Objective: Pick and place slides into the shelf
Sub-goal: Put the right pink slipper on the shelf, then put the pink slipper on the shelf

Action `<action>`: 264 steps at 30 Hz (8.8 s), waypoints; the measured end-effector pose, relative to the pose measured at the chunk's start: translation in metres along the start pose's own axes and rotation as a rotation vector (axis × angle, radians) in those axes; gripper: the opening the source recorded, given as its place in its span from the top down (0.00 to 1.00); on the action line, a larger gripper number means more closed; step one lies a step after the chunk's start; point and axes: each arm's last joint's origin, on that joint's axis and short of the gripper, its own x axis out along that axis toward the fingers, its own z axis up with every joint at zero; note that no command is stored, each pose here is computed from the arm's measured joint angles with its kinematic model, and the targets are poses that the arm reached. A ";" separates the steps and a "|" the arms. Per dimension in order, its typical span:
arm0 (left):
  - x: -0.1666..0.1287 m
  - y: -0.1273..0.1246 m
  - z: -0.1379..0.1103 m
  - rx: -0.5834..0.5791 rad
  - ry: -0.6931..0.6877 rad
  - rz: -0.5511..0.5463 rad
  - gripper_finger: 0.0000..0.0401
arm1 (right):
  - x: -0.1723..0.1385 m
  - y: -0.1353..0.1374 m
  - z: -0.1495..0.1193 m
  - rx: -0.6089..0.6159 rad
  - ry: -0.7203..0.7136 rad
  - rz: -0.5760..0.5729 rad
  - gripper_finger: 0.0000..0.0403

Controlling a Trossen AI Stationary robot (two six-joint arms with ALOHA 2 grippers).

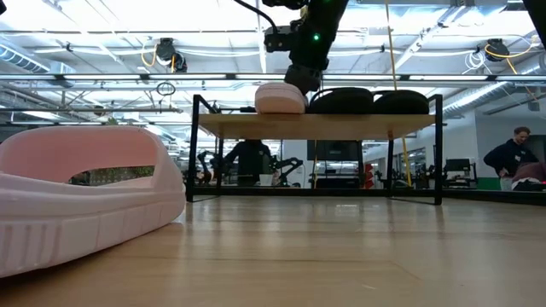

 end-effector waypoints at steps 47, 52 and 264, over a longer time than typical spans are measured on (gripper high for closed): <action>0.077 -0.061 0.041 -0.011 -0.021 -0.235 0.27 | -0.220 0.021 -0.040 -0.037 -0.596 0.119 0.71; 0.089 -0.064 0.043 -0.013 0.000 -0.219 0.27 | -0.233 0.016 -0.047 -0.013 -0.641 0.148 0.71; 0.194 0.311 0.133 0.079 0.297 0.714 1.00 | -0.255 0.035 -0.064 -0.059 -0.669 0.285 0.71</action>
